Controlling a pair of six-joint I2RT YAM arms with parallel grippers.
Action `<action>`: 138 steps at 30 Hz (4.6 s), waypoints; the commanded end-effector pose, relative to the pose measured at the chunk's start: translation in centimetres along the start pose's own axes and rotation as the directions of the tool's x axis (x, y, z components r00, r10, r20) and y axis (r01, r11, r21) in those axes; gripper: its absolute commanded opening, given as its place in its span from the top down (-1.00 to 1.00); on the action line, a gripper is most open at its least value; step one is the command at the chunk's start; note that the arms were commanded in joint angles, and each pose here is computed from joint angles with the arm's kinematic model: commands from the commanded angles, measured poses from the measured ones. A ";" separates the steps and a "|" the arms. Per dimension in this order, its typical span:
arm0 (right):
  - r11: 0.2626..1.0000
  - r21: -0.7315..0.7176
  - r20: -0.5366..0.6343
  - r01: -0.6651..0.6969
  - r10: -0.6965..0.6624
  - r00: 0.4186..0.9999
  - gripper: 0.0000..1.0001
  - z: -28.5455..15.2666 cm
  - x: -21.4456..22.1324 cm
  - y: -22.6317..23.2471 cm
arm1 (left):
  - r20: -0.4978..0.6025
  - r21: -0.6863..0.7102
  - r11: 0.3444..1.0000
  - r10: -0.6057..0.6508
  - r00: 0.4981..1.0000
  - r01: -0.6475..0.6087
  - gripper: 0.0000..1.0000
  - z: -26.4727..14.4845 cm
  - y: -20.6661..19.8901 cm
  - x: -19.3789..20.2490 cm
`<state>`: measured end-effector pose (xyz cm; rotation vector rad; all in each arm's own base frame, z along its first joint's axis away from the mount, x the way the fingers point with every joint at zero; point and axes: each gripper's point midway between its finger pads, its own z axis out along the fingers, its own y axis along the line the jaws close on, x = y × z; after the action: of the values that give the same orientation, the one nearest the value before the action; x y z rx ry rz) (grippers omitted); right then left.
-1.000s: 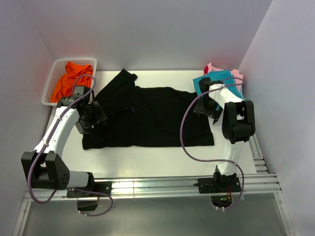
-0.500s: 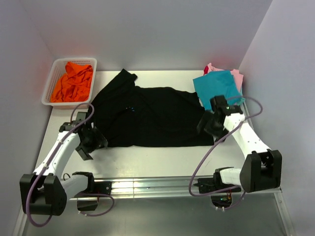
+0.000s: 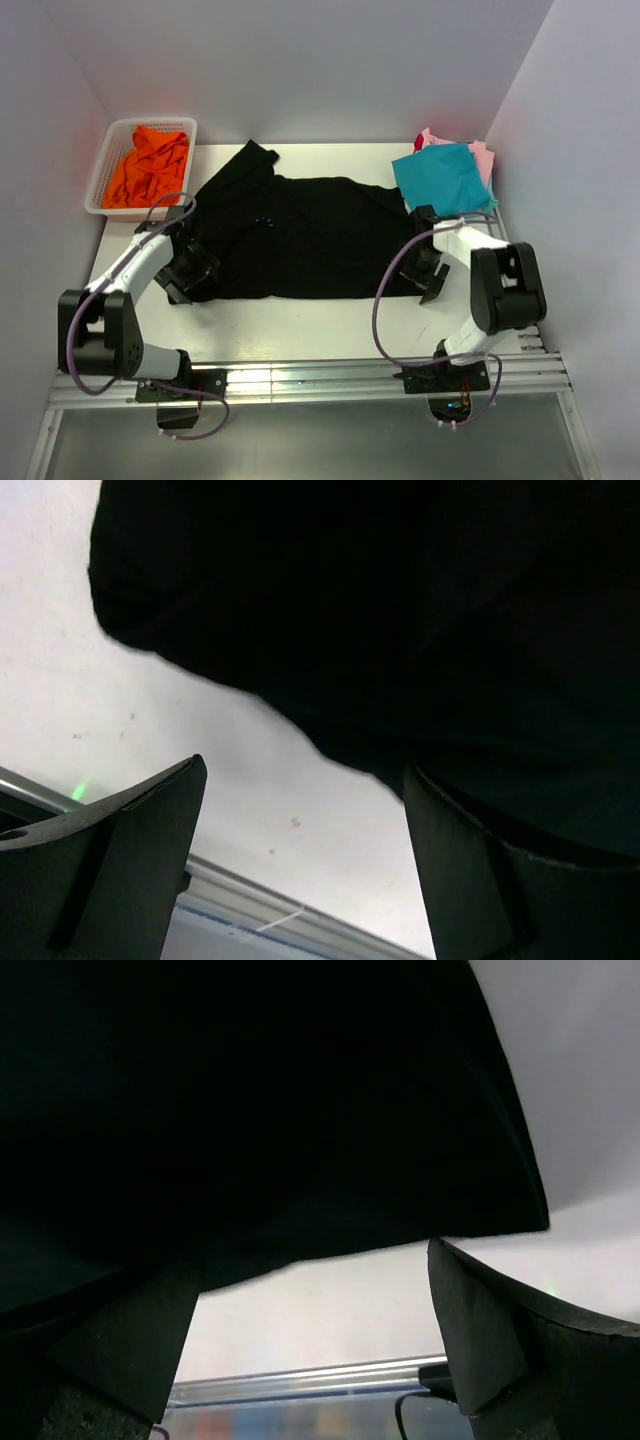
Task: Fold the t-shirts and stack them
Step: Grap the side of the flattened tshirt furthest away from the robot with both arms
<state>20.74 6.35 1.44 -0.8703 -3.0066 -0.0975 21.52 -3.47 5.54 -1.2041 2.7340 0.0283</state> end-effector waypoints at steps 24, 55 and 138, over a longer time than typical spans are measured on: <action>0.997 0.063 0.027 -0.049 0.047 0.999 1.00 2.6 -7.7 1.8 | 0.028 -0.207 0.974 -0.084 0.996 0.088 -0.63 3.1 2.1 -0.9; 0.970 0.055 0.028 -0.235 0.234 0.972 1.00 -2.5 -3.9 -4.6 | -0.023 -0.219 0.974 0.059 0.998 -0.063 0.99 3.5 1.1 2.9; 0.955 -0.202 0.183 -0.216 0.254 0.950 0.11 -12.5 -12.6 0.8 | 0.200 0.338 0.900 0.218 0.955 -0.276 -0.52 -5.1 -25.2 -19.1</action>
<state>32.87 -0.89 13.27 -1.3432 -3.1161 -0.3222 49.22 -4.01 23.00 -0.8123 2.3758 -0.1314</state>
